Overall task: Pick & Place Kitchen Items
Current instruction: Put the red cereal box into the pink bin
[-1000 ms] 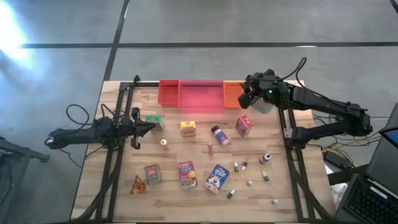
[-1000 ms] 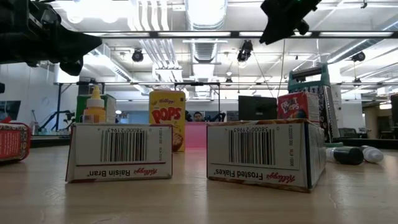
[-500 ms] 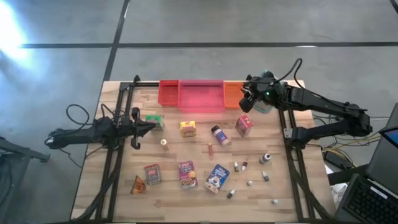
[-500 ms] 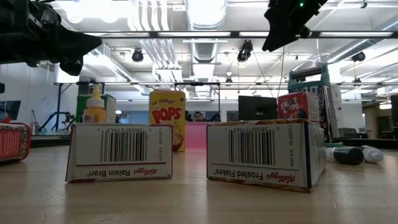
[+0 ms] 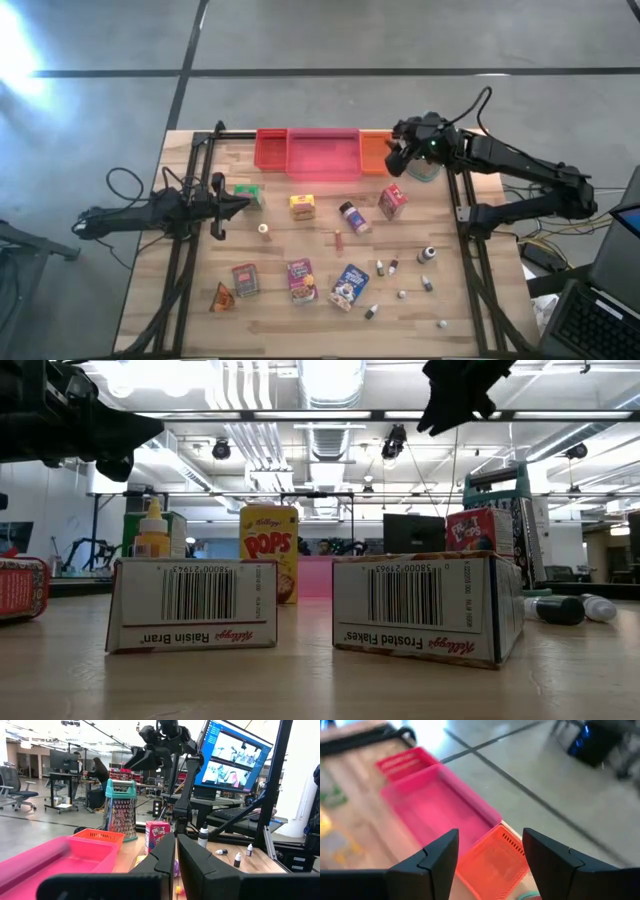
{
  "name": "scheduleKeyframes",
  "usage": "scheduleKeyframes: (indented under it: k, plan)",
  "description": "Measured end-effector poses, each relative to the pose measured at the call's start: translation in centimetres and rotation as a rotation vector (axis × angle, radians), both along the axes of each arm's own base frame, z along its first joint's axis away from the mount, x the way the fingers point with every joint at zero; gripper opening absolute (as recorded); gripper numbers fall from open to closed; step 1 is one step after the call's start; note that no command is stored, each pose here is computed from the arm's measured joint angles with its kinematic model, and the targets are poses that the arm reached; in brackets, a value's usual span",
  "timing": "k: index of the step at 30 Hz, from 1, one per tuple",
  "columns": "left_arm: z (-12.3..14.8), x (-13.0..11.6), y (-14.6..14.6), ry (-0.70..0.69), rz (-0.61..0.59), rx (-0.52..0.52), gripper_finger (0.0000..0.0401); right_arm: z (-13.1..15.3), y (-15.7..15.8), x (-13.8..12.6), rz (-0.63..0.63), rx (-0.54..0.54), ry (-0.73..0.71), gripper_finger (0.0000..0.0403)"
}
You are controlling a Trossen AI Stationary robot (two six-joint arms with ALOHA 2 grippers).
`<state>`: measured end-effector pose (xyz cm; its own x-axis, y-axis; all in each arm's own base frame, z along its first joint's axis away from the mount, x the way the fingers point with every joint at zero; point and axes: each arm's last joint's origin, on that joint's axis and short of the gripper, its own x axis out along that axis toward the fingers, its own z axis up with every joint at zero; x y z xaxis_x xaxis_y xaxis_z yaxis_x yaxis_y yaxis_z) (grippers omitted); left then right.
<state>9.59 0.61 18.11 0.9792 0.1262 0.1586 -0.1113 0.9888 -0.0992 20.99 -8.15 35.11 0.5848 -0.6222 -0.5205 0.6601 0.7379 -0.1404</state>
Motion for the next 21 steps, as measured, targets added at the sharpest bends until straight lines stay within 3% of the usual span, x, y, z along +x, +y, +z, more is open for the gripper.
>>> scheduleKeyframes:
  k: [3,8,21]
  plan:
    - [0.0,0.0,0.0,0.0,0.0,0.0,0.0026,0.1,0.5,0.5,0.058,-0.029,0.034,0.0206]
    - [0.0,0.0,0.0,0.001,0.0,0.0,0.0026,1.0,1.3,0.7,0.08,0.073,0.049,0.0201]
    - [0.0,0.0,0.0,0.0,0.0,0.0,0.0026,1.7,1.5,2.0,0.003,0.253,0.294,0.0195]
